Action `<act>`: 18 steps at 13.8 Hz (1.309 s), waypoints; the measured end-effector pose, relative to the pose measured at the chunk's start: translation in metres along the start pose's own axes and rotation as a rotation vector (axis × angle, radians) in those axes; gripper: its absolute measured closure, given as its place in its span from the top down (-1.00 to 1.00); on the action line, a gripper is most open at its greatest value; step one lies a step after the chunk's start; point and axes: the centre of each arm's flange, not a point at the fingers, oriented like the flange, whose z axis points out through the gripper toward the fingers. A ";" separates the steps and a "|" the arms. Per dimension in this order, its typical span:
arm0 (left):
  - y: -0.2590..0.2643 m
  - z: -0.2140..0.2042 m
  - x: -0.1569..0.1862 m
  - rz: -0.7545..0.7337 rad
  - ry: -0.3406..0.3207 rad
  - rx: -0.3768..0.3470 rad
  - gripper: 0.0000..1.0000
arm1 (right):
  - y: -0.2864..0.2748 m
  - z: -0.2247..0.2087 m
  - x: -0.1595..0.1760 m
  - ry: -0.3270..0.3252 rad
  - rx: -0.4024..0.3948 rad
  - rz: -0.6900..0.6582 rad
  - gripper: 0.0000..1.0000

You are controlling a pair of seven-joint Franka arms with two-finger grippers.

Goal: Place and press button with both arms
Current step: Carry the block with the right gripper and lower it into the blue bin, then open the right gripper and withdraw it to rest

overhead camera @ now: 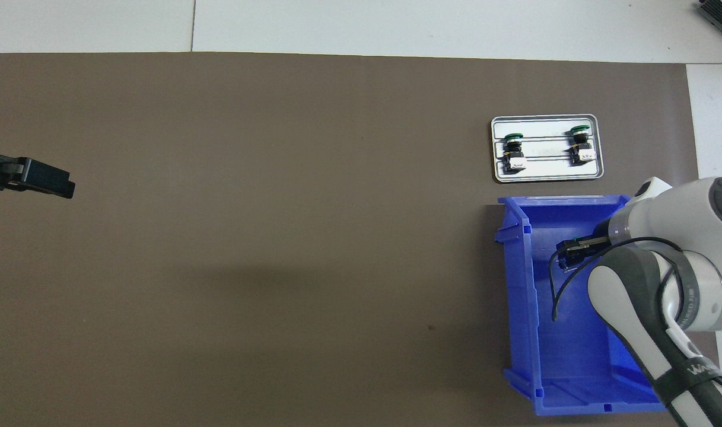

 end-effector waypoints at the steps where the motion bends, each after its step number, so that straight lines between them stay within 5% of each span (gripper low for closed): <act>1: 0.000 0.000 0.000 0.000 0.000 0.000 1.00 | 0.000 0.000 0.002 0.033 -0.004 0.000 -0.24; 4: 0.000 0.000 0.000 0.000 0.000 0.000 1.00 | 0.001 0.007 0.004 0.123 -0.015 0.002 -0.24; 7: 0.000 0.000 0.000 0.000 0.000 0.000 1.00 | -0.001 0.018 -0.005 0.110 -0.010 0.026 -0.24; 13: 0.000 0.000 0.000 0.000 0.000 0.000 1.00 | -0.015 -0.019 -0.004 0.090 0.000 0.077 0.99; 18: 0.000 0.000 0.000 0.000 0.000 0.000 1.00 | 0.000 -0.113 0.019 0.170 -0.001 0.116 1.00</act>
